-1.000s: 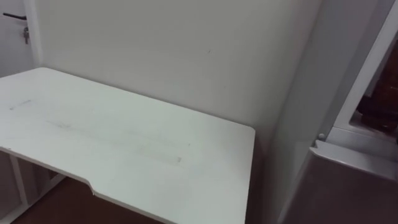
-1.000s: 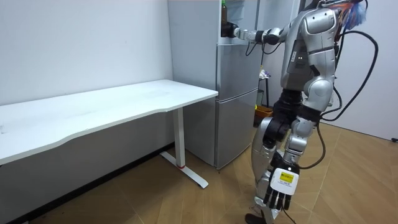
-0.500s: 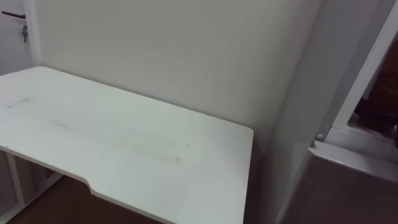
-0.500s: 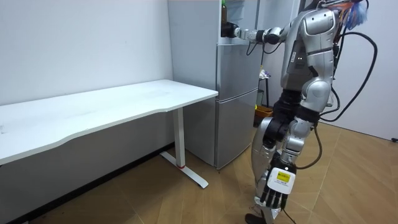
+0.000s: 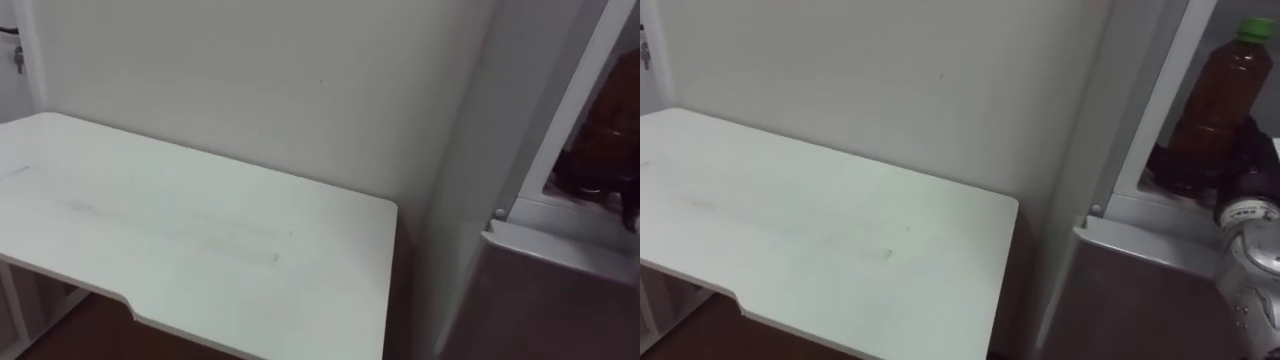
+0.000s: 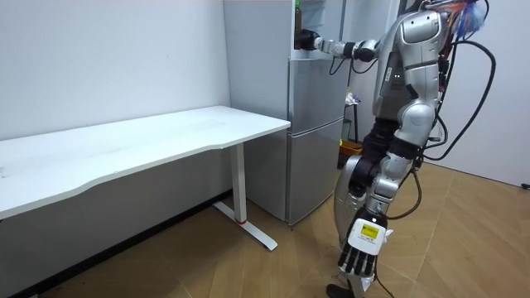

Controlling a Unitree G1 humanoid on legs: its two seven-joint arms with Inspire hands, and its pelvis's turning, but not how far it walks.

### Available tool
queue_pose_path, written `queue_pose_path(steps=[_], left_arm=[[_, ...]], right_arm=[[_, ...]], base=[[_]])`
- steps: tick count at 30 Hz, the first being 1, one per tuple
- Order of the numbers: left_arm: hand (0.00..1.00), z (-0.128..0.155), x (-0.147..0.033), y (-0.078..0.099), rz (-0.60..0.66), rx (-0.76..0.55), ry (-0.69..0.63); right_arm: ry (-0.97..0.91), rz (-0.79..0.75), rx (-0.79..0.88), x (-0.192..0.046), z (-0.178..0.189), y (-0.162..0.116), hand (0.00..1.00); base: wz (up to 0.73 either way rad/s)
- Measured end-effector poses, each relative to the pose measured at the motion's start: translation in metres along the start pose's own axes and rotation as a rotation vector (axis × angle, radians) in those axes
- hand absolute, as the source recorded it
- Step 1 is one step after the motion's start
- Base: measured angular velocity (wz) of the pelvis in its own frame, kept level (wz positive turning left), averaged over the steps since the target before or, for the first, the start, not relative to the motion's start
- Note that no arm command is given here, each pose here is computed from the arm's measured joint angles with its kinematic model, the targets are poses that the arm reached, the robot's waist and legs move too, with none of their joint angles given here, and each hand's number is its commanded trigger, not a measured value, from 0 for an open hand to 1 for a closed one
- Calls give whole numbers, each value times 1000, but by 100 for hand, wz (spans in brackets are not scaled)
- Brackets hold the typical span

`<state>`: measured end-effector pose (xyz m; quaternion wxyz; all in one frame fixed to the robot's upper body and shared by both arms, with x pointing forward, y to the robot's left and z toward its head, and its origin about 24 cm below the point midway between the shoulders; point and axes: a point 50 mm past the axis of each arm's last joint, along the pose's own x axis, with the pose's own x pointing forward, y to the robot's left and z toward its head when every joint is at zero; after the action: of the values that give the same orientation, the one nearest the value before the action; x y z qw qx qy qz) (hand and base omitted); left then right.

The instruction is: Put the bottle in the upper fridge

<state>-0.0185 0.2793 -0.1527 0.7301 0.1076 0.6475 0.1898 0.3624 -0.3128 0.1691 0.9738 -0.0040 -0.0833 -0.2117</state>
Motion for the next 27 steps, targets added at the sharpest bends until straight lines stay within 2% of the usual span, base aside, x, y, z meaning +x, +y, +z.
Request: queue_pose_path(steps=[6, 14, 27], left_arm=[[0, -1, 0, 2, 20, -7, -1], [0, 2, -1, -2, 32, -14, -24], [0, 3, -2, -7, 29, 8, -34]], right_arm=[[-28, 28, 58, -12, -1, -2, 0], [-63, 103, 68, -41, -9, 7, 0], [-86, 89, 153, -56, -9, 33, 0]], base=[[-3], [-1], [-5]])
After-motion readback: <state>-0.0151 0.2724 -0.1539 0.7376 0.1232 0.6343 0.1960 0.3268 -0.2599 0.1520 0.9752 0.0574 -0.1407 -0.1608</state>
